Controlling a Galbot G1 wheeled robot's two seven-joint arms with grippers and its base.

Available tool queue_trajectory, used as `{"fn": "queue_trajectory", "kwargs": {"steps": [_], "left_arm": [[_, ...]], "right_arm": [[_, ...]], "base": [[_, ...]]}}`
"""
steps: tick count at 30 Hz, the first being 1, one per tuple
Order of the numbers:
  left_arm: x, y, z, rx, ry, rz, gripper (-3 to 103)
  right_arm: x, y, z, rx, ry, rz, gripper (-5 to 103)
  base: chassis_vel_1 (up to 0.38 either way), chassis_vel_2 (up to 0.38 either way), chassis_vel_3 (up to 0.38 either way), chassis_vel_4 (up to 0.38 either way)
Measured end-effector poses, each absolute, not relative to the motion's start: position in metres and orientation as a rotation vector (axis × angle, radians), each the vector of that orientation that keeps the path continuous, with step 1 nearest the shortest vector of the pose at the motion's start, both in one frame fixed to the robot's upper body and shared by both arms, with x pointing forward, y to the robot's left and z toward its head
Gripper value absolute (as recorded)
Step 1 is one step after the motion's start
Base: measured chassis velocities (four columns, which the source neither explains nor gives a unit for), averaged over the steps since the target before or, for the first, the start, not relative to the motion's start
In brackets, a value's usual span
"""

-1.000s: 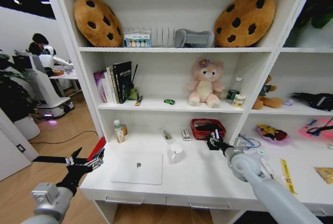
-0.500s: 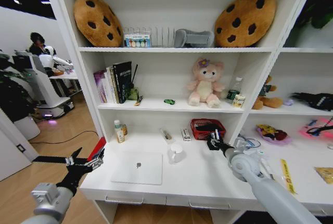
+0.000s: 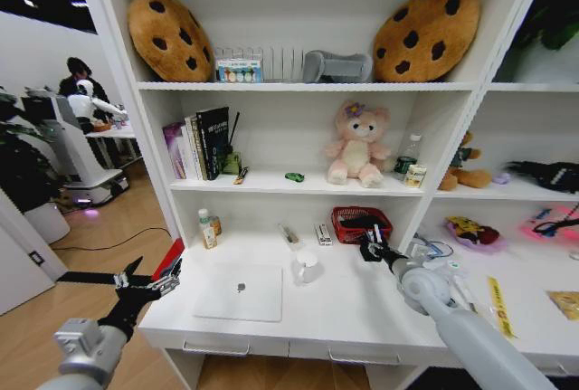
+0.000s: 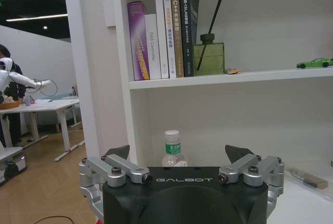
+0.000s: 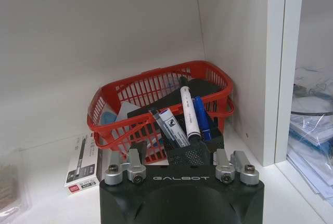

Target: Organize the objects on the table.

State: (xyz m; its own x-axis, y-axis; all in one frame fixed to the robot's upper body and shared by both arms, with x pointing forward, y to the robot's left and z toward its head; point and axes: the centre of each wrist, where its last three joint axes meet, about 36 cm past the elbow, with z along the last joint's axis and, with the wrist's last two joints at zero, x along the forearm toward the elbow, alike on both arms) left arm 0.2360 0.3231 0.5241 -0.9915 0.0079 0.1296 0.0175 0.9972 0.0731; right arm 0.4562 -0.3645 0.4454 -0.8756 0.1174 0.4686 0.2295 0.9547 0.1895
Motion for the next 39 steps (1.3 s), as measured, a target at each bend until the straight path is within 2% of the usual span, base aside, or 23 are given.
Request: {"fn": "queue_trajectory", "kwargs": {"steps": [39], "left_arm": [[0.236, 0.323, 0.524, -0.019, -3.01, -0.112, 100]], "right_arm": [[0.462, -0.367, 0.441, -0.248, -2.638, -0.349, 61]], "base": [[0.0, 0.0, 0.0, 0.0]]}}
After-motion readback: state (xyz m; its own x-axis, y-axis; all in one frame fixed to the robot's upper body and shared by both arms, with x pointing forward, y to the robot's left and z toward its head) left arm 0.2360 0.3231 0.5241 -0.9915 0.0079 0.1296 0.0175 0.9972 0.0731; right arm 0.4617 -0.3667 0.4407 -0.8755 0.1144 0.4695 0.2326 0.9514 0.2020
